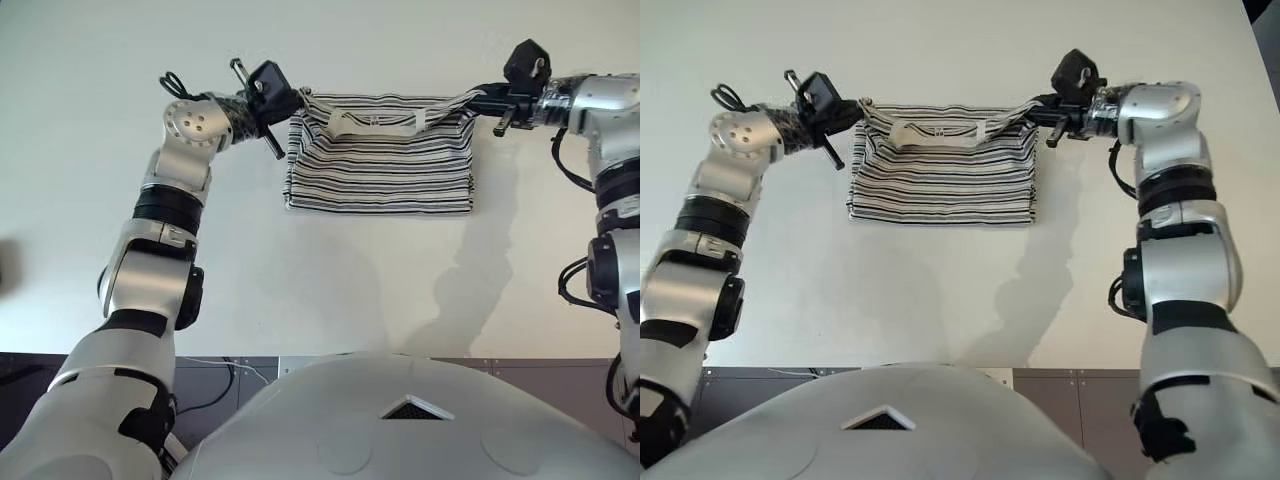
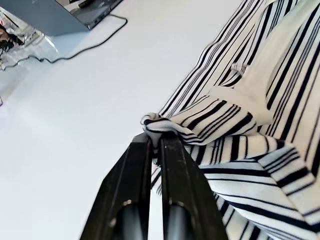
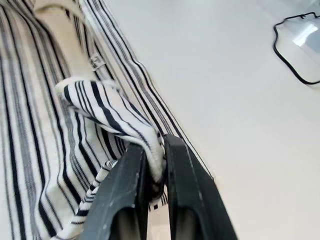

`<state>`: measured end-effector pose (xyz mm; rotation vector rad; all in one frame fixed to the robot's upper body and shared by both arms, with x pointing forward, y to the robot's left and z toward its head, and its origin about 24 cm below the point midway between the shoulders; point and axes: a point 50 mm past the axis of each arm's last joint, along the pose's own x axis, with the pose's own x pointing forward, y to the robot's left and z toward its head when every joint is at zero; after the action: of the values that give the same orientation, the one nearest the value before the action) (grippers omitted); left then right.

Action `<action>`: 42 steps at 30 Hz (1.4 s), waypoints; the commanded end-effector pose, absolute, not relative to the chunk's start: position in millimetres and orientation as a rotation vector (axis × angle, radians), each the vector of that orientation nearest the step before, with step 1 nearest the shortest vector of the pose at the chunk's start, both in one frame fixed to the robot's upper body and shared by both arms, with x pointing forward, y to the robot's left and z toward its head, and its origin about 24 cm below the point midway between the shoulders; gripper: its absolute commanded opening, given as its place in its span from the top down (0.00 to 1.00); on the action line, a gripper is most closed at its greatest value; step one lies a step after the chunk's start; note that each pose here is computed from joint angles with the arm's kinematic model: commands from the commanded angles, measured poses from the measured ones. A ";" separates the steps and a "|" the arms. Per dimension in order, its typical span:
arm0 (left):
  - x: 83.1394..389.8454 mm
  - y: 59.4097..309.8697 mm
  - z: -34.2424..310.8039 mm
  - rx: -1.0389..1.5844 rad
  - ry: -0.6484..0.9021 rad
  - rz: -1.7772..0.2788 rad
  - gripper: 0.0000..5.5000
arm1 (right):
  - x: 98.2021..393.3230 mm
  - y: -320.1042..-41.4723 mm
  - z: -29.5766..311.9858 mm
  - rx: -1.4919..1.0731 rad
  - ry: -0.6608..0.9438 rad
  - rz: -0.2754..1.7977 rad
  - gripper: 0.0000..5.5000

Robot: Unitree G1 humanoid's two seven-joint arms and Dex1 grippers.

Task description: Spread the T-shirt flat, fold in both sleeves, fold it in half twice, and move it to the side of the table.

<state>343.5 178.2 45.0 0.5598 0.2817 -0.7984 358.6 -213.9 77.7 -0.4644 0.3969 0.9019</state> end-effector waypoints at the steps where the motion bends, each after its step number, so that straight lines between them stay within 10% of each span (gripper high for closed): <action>1: 351.0 178.9 37.0 0.600 0.285 -0.680 0.85 | 370.7 -204.9 76.1 -0.435 0.354 0.744 0.80; 13: 369.7 187.7 56.9 0.593 0.161 -0.423 0.63 | 369.8 -211.2 62.0 -0.505 0.289 0.516 0.44; 23: 301.9 115.0 93.2 0.897 -0.309 -0.968 0.63 | 345.5 -216.9 35.1 -1.171 0.309 0.790 0.35; 31: 225.4 147.5 35.9 1.076 0.070 -1.233 0.63 | 308.5 -237.9 31.4 -1.494 0.352 1.300 0.35; 42: 279.9 186.0 20.0 1.170 0.205 -1.070 0.63 | 244.2 -198.7 61.1 -1.036 0.436 1.712 0.35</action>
<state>271.2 192.5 33.1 1.1721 0.1720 -1.0570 259.4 -213.6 68.2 -1.1707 0.3786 1.6252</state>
